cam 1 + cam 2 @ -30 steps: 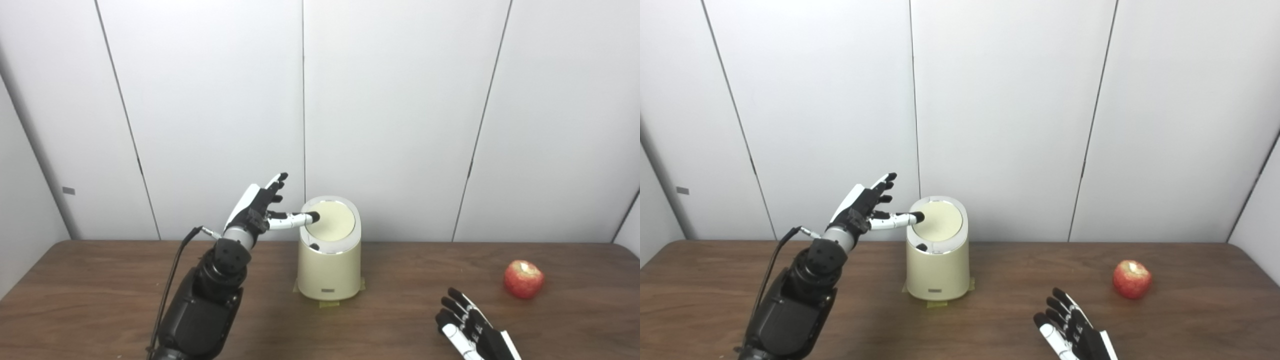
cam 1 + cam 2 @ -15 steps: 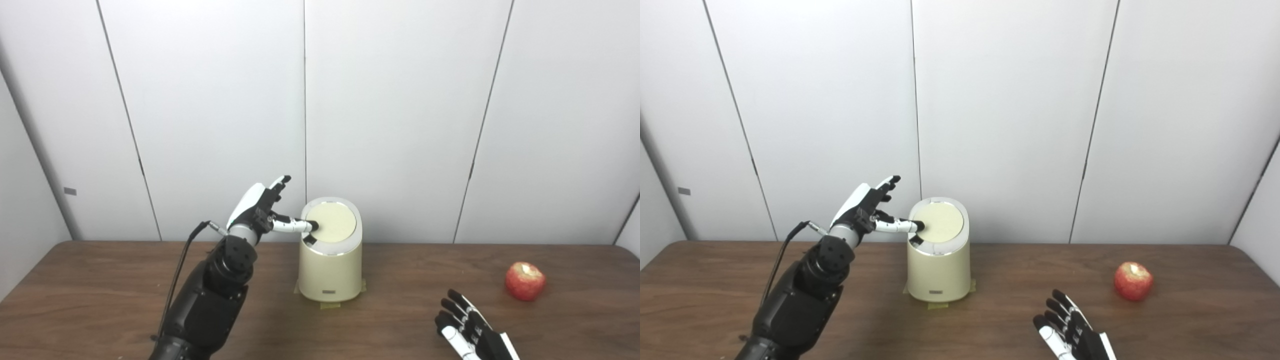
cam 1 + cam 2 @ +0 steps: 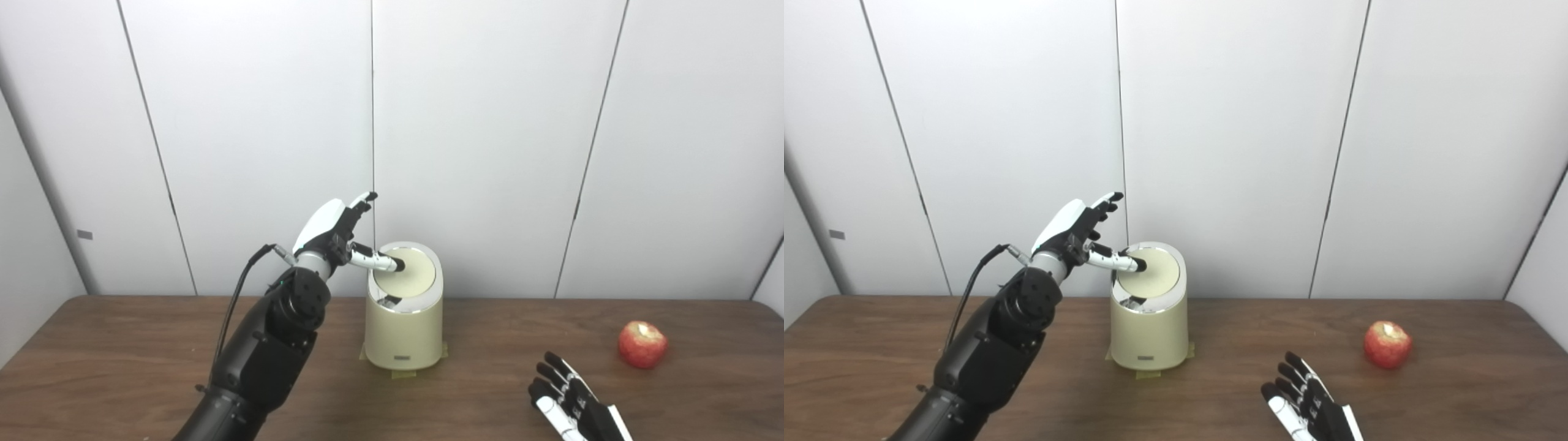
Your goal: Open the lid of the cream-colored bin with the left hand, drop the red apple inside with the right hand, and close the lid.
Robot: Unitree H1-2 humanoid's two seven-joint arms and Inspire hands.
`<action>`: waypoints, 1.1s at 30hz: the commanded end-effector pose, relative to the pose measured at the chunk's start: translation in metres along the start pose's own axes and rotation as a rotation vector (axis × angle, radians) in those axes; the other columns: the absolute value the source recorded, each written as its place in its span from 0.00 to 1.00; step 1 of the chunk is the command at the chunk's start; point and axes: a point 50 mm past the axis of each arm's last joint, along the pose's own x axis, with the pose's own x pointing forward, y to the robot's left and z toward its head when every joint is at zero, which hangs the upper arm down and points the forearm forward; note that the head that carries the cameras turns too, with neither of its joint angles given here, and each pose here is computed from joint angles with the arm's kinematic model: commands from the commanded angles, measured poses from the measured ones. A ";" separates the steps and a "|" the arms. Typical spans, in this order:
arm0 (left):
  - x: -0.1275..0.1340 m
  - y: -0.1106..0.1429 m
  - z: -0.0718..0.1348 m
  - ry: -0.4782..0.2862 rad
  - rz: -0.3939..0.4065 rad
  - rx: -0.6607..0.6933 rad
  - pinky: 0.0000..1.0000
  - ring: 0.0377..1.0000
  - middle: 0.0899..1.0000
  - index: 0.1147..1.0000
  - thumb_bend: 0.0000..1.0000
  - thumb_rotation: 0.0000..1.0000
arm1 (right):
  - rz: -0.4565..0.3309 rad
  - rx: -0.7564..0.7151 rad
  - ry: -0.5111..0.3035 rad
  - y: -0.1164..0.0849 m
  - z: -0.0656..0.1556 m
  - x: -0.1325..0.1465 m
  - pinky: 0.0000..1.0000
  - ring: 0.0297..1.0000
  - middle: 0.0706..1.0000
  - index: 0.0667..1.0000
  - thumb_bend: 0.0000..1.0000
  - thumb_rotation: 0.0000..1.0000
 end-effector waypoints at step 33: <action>0.006 0.001 0.013 -0.130 0.030 0.298 0.88 0.94 0.96 0.96 0.86 0.07 | -0.016 -0.030 -0.164 0.014 0.038 0.004 0.80 0.86 0.87 0.89 0.54 0.49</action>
